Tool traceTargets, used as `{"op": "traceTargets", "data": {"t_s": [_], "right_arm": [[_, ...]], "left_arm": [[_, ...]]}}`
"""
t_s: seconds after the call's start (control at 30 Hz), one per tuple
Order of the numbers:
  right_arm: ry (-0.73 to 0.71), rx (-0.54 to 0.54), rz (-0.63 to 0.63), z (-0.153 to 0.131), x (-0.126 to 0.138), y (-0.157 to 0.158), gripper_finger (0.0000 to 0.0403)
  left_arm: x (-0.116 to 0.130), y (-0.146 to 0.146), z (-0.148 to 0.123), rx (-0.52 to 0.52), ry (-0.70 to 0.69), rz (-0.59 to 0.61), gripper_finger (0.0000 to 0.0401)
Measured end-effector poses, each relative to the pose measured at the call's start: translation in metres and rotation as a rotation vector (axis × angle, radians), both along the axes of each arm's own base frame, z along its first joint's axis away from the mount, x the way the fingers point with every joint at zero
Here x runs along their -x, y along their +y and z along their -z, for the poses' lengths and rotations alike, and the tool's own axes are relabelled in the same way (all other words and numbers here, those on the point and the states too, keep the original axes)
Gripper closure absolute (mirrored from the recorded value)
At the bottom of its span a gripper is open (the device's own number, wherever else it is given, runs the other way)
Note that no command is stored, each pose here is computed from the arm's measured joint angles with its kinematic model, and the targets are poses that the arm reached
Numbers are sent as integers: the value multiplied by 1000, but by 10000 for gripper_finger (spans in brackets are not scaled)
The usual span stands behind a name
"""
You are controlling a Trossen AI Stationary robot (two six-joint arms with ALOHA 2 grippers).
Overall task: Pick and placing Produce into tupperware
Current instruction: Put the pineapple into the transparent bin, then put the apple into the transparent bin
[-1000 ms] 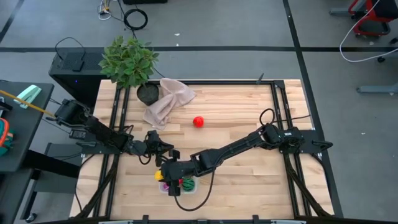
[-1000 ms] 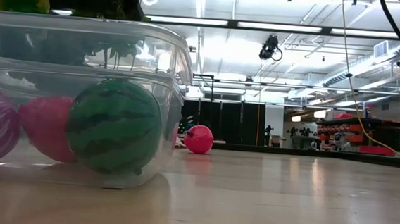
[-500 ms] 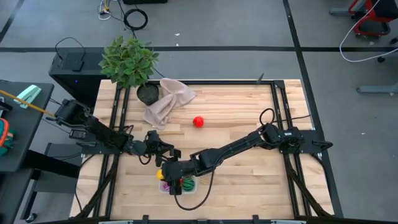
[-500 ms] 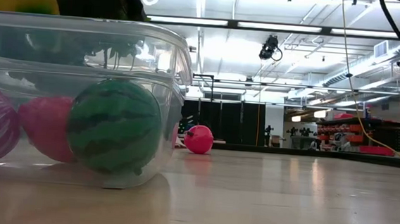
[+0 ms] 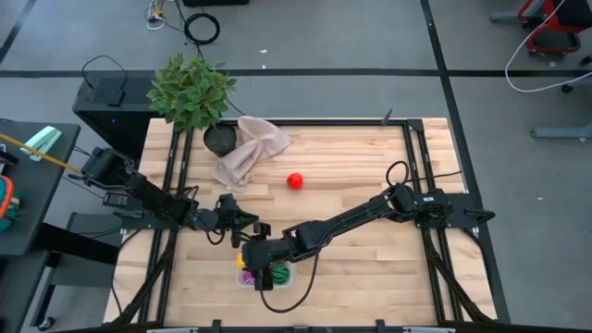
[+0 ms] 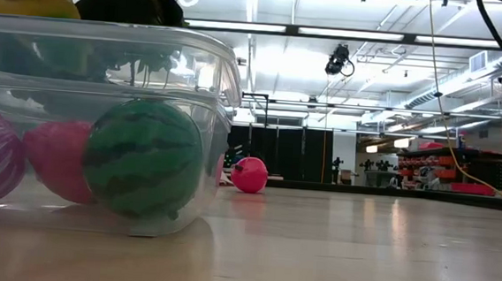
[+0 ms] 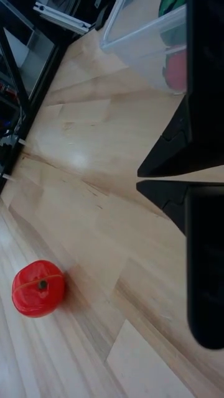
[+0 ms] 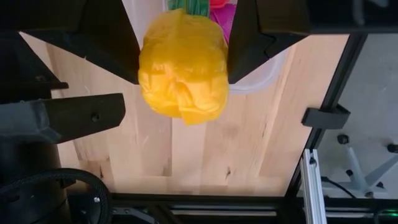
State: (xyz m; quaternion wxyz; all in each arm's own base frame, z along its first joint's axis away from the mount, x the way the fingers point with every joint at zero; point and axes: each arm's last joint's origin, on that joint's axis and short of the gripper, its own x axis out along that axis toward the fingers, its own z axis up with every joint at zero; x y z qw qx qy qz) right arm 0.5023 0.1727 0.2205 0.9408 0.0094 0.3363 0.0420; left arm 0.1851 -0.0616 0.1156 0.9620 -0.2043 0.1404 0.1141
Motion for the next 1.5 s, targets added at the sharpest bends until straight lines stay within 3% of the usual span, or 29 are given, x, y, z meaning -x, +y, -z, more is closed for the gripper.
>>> {"op": "traceTargets", "data": {"t_s": [0.43,0.77,1.0,1.23,1.37,1.5], "right_arm": [[4,-14,-10,-1,-1,-3,128],[64,2,-8,-11,8,-5,151],[262,35,44,-46,46,-18,176],[425,196,153,-84,99,-30,190],[417,173,229,-99,123,-36,194],[437,106,346,-91,152,-48,194]], "left_arm": [[0,0,0,0,0,0,378],[0,0,0,1,0,0,378],[0,0,0,9,-6,-2,380],[0,0,0,5,-3,-1,371],[0,0,0,3,-3,0,370],[0,0,0,2,-3,-1,374]]}}
